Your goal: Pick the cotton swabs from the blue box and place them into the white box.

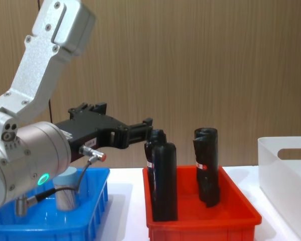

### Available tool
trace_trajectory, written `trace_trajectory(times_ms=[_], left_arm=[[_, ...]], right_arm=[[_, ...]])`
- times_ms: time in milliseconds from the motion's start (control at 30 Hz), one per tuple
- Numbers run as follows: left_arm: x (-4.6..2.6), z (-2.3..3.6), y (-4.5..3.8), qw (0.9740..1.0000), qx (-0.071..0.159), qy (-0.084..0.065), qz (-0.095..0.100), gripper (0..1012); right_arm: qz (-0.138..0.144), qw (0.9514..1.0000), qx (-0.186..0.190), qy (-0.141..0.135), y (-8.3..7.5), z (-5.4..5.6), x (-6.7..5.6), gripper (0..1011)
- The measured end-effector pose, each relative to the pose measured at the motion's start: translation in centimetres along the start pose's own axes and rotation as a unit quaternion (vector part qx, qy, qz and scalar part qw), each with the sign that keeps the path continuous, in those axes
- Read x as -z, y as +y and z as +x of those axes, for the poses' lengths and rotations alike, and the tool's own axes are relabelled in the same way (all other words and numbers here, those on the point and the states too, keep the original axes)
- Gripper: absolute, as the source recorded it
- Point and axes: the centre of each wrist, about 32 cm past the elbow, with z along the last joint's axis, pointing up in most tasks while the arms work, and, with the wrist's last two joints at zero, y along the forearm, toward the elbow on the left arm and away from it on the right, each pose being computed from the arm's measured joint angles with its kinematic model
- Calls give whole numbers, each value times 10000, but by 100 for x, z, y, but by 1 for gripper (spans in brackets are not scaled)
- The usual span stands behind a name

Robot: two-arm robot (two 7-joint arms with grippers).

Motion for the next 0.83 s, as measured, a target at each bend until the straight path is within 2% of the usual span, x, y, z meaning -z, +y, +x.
trace_trajectory(times_ms=[33,100,333,367,400,500,567,633,833], left_arm=[[0,0,0,10000,0,0,0,1004],[0,0,0,10000,0,0,0,1004],[0,0,0,10000,0,0,0,1004],[0,0,0,10000,0,0,0,1004],[0,0,0,10000,0,0,0,1004],[0,0,0,10000,0,0,0,1004],[0,0,0,10000,0,0,0,1004],[0,0,0,10000,0,0,0,1004],[0,0,0,10000,0,0,0,1004]], right_arm=[[-20,10000,9,0,2,4,16,503],[-38,10000,27,-3,8,13,41,542],[-63,10000,44,-13,6,28,94,771],[-62,10000,38,-13,1,29,101,771],[-64,10000,32,-13,-2,30,106,849],[-62,10000,22,-9,-9,31,115,897],[-54,10000,14,-2,-16,31,121,966],[-46,10000,4,2,-21,31,123,1002],[-35,10000,-14,6,-31,31,130,1002]])
